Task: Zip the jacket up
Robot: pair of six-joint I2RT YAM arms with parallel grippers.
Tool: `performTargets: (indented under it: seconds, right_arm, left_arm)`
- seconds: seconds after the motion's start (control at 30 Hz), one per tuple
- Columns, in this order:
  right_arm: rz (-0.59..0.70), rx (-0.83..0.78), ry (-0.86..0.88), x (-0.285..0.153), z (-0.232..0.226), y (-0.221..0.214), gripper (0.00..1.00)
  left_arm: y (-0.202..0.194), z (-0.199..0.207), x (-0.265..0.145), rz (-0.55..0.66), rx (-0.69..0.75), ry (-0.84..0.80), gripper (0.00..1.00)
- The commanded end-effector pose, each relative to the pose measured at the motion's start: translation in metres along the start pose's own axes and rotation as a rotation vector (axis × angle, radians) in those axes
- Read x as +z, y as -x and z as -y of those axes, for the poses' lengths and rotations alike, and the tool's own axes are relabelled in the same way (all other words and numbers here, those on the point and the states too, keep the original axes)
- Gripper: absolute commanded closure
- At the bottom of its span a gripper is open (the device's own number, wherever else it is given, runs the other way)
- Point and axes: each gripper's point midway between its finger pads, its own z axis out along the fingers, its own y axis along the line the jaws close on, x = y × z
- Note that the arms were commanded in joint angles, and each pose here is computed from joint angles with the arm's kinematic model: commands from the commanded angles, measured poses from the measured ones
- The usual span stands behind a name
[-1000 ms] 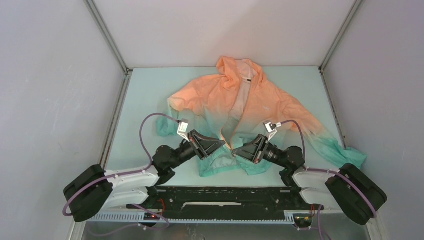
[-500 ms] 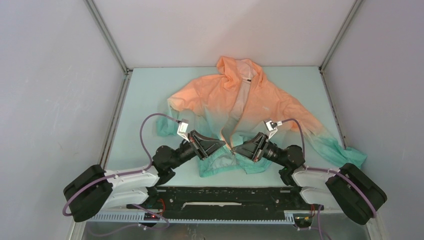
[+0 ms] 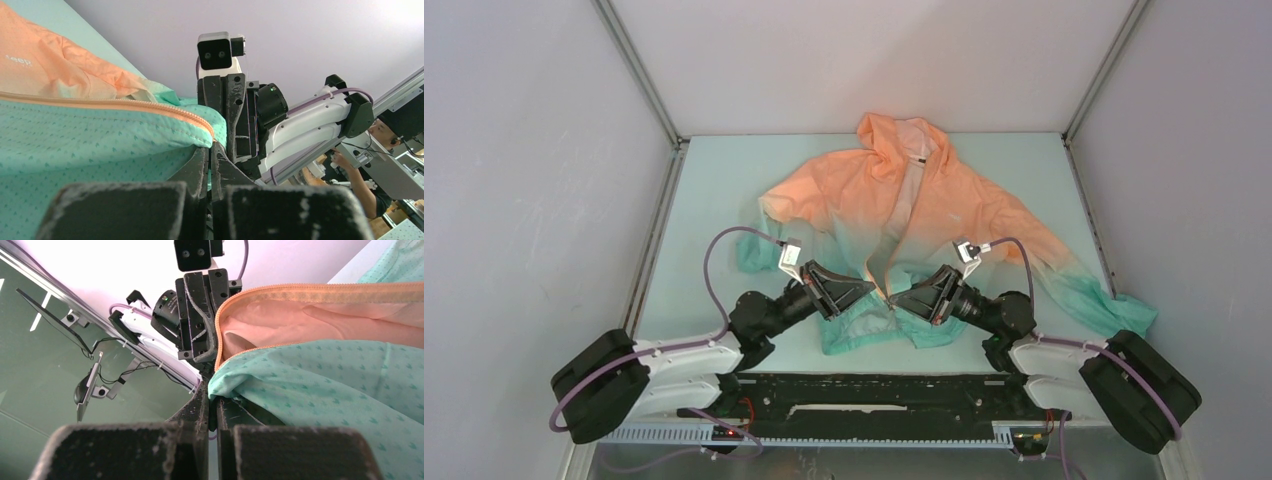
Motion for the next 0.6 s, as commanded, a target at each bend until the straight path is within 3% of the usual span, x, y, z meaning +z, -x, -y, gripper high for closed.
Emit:
performTargets:
  seconds: [0.0, 0.57]
  right_arm:
    - [0.032, -0.066, 0.075, 0.0084, -0.0184, 0.0124, 1.0]
    - [0.045, -0.054, 0.055, 0.0022, -0.0138, 0.0141, 1.0]
  left_arm:
    - [0.0022, 0.0081, 0.0002, 0.017, -0.006, -0.038, 1.0]
    - [0.0086, 0.0125, -0.0041, 0.03, 0.026, -0.037, 1.0]
